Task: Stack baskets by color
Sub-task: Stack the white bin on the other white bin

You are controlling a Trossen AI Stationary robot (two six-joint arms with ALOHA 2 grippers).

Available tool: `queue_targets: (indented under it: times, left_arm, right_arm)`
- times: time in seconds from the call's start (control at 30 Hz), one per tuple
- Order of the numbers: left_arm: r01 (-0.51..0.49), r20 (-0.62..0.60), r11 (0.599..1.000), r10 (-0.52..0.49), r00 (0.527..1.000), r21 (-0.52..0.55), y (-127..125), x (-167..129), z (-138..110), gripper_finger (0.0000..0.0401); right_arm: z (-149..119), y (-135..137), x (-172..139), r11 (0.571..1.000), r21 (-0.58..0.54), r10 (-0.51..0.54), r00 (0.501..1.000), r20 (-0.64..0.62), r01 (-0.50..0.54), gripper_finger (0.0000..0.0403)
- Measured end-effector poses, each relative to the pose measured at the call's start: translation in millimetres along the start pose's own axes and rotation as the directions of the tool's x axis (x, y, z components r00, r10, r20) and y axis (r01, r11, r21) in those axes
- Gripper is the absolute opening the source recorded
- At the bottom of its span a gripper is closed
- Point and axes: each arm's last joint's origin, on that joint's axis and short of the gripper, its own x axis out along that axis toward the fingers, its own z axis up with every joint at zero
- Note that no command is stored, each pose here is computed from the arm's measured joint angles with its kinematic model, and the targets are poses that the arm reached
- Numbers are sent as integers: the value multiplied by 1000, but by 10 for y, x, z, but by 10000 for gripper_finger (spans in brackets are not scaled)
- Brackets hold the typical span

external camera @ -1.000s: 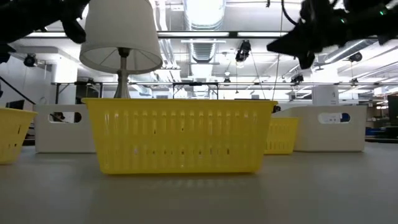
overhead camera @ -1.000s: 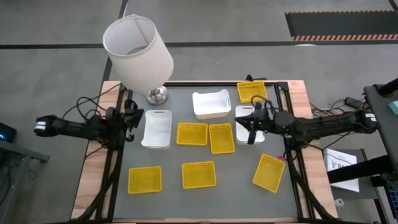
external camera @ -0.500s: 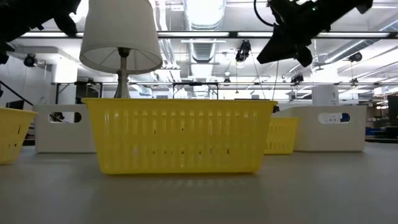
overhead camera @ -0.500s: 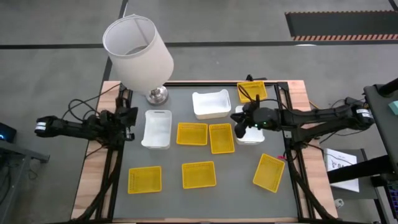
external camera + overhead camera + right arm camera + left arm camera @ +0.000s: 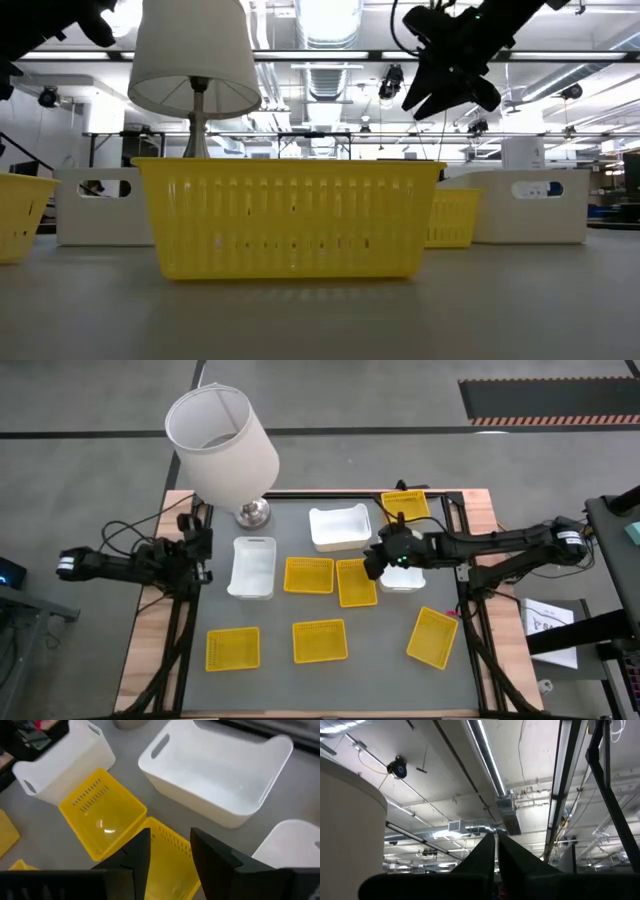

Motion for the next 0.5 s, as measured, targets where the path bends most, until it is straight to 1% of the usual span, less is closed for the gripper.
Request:
queue_targets:
  times: [0.17,0.23,0.3,0.4,0.5]
  left_arm:
    - [2,-6,1000,-2,1000,-4,8,-58,-27,4]
    - [1,-2,1000,-1,1000,-6,9,-59,-23,4]
    - [0,-1,1000,0,1000,-6,9,-59,-22,4]
    - [2,-5,1000,-2,1000,-5,7,-58,-28,4]
    - [1,-5,1000,-1,1000,-6,7,-57,-27,4]
  right_arm:
    - [28,115,142,998,-17,-54,993,-105,53,129]
    - [45,149,185,995,-43,-100,984,-145,95,126]
    - [61,172,228,984,-66,-172,970,-173,163,123]
    - [67,179,271,951,-82,-308,925,-221,297,121]
    - [51,171,332,898,-98,-440,864,-244,429,121]
